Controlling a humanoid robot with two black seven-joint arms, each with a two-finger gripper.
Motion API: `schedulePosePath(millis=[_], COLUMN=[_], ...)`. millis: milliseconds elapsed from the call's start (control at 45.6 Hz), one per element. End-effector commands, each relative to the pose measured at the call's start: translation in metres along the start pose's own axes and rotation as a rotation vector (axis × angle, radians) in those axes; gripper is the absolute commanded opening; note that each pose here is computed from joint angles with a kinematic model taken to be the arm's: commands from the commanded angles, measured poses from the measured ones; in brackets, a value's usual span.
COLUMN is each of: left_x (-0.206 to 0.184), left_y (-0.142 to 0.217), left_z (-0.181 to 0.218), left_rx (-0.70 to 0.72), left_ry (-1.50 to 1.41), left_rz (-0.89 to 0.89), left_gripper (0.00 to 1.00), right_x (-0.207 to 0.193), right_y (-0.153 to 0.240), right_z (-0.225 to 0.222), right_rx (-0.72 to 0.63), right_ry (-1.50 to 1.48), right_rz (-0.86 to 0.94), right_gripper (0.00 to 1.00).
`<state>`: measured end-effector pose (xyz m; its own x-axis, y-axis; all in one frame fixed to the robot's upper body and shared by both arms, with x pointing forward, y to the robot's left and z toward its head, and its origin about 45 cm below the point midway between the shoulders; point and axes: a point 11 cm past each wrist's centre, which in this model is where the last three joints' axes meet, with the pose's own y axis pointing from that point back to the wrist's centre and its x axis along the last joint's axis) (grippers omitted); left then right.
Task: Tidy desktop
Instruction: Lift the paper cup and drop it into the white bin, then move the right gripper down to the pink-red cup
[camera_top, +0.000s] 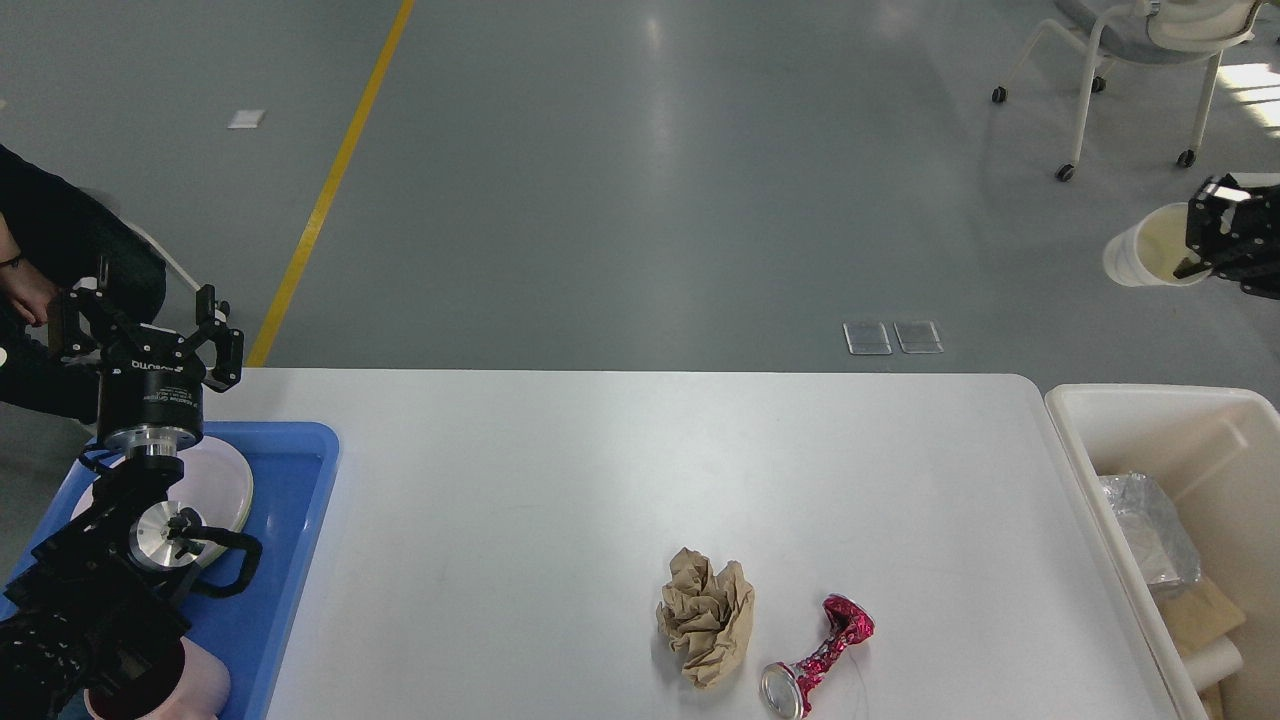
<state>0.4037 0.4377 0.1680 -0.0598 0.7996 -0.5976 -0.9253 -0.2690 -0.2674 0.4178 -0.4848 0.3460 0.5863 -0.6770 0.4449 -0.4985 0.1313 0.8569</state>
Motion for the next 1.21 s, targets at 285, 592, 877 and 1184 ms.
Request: schedulePosePath(millis=[285,592,877,1184], left_x=[0.0,0.0,0.0,0.0], left_y=[0.0,0.0,0.0,0.0], left_z=[0.0,0.0,0.0,0.0], left_rx=[0.0,0.0,0.0,0.001], left_ry=[0.0,0.0,0.0,0.0], left_rz=[0.0,0.0,0.0,0.0], left_gripper=[0.97,0.97,0.97,0.97], right_x=[-0.05,-0.07,-0.063,-0.061], right_y=[-0.1,-0.136,-0.13,-0.059], right_z=[0.153,0.154,0.121,-0.01], right_rx=[-0.342,-0.382,-0.318,-0.089], right_ry=[-0.118,-0.031,-0.036,0.077], right_rz=[0.279,0.309,0.292,0.058], right_gripper=[0.0,1.0,1.0,1.0])
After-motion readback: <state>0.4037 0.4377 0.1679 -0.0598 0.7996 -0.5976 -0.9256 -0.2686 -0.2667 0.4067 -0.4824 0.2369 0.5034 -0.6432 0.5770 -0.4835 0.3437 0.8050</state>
